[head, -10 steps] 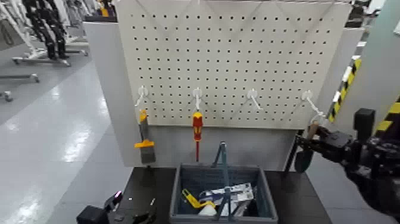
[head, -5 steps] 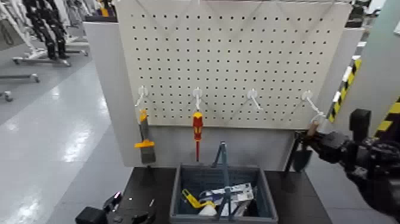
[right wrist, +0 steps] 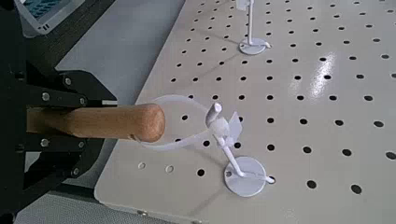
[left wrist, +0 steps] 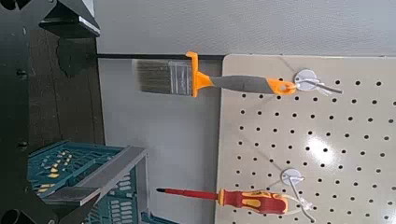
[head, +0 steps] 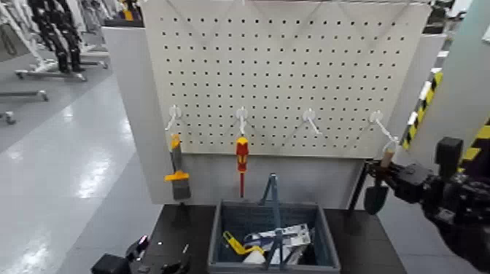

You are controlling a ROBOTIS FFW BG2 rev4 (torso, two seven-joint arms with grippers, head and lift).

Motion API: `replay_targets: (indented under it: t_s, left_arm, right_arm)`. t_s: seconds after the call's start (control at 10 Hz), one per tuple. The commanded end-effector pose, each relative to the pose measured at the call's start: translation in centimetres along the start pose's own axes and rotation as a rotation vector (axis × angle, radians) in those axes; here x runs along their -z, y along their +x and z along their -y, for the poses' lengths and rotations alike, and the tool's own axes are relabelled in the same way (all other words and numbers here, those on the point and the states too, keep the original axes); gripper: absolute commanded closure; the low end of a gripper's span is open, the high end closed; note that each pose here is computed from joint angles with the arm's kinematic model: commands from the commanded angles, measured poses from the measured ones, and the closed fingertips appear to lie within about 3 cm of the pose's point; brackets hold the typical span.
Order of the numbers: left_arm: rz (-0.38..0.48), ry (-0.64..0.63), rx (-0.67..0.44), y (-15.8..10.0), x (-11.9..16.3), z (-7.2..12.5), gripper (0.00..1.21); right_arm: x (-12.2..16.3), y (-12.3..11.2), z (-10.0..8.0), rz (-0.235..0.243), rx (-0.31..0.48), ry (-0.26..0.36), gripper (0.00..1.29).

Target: Put the tool with the wooden handle into the crate.

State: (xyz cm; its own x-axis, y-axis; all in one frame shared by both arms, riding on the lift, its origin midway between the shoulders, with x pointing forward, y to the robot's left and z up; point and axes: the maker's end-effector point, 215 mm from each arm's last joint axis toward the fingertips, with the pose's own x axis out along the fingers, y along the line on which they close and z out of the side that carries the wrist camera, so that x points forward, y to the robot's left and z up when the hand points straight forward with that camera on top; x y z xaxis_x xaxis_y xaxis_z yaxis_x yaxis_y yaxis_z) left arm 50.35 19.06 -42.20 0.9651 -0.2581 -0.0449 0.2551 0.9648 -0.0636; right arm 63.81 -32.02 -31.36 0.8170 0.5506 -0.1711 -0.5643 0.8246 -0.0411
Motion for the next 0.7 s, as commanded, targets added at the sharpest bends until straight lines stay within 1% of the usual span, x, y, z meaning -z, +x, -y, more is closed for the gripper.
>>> replay_targets:
  t_s: [0.1, 0.3, 0.5, 0.7]
  left_arm:
    - [-0.001, 0.000, 0.000, -0.1, 0.0, 0.0, 0.11]
    - [-0.002, -0.001, 0.000, -0.1, 0.1, 0.0, 0.11]
    - [-0.002, 0.001, -0.001, -0.2, 0.1, -0.1, 0.11]
    - [-0.002, 0.001, 0.000, -0.2, 0.1, 0.0, 0.11]
  right_arm:
    - [-1.7, -1.7, -0.1, 0.046, 0.023, -0.001, 1.19]
    - [-2.9, -2.8, -0.4, 0.079, 0.044, -0.008, 1.19]
    - [-3.7, -3.2, -1.2, 0.103, 0.043, 0.002, 1.19]
    - [-4.3, -3.2, -2.4, 0.120, 0.024, 0.012, 1.19]
